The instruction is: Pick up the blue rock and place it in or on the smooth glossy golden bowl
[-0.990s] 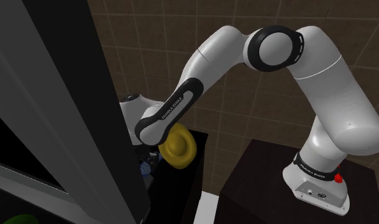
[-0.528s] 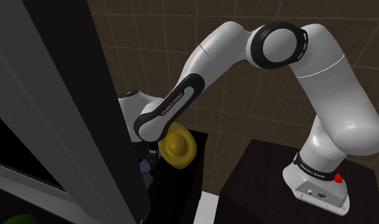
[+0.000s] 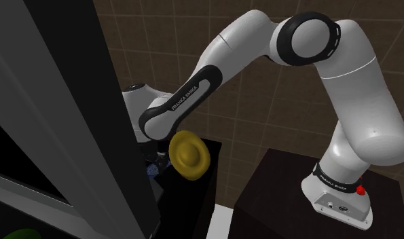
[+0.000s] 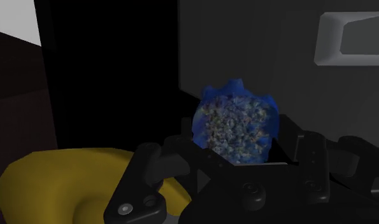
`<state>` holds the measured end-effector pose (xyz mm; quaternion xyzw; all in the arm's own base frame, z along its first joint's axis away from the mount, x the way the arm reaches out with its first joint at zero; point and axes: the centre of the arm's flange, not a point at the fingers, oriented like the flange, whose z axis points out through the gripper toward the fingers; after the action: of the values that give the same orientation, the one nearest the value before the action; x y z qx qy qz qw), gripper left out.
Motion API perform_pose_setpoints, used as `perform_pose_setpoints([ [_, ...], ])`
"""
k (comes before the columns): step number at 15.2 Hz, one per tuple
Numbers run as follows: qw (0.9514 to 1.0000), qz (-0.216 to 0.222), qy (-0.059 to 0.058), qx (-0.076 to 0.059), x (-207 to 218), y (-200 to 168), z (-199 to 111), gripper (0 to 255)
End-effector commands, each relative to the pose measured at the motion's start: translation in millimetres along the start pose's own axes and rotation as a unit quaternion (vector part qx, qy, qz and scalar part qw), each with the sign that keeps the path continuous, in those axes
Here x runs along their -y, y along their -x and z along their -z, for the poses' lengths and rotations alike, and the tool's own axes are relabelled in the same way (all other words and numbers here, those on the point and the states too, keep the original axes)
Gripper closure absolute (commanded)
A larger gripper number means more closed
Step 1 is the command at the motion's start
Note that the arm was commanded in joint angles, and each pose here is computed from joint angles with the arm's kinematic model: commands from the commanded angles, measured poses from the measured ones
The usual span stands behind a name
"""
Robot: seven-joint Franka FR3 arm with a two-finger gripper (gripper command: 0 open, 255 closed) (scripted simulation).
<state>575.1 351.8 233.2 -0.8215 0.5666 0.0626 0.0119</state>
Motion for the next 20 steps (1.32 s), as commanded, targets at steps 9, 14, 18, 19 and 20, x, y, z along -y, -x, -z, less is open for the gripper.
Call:
perform_pose_setpoints([
  [9, 1.0000, 0.000, 0.001, 0.000, -3, 7, 52, 255],
  [14, 1.0000, 0.000, 0.001, 0.000, -4, 10, 78, 255],
  [18, 1.0000, 0.000, 0.001, 0.000, -5, 13, 99, 255],
  [19, 1.0000, 0.000, 0.001, 0.000, -6, 13, 105, 255],
  [20, 1.0000, 0.000, 0.001, 0.000, -6, 14, 110, 255],
])
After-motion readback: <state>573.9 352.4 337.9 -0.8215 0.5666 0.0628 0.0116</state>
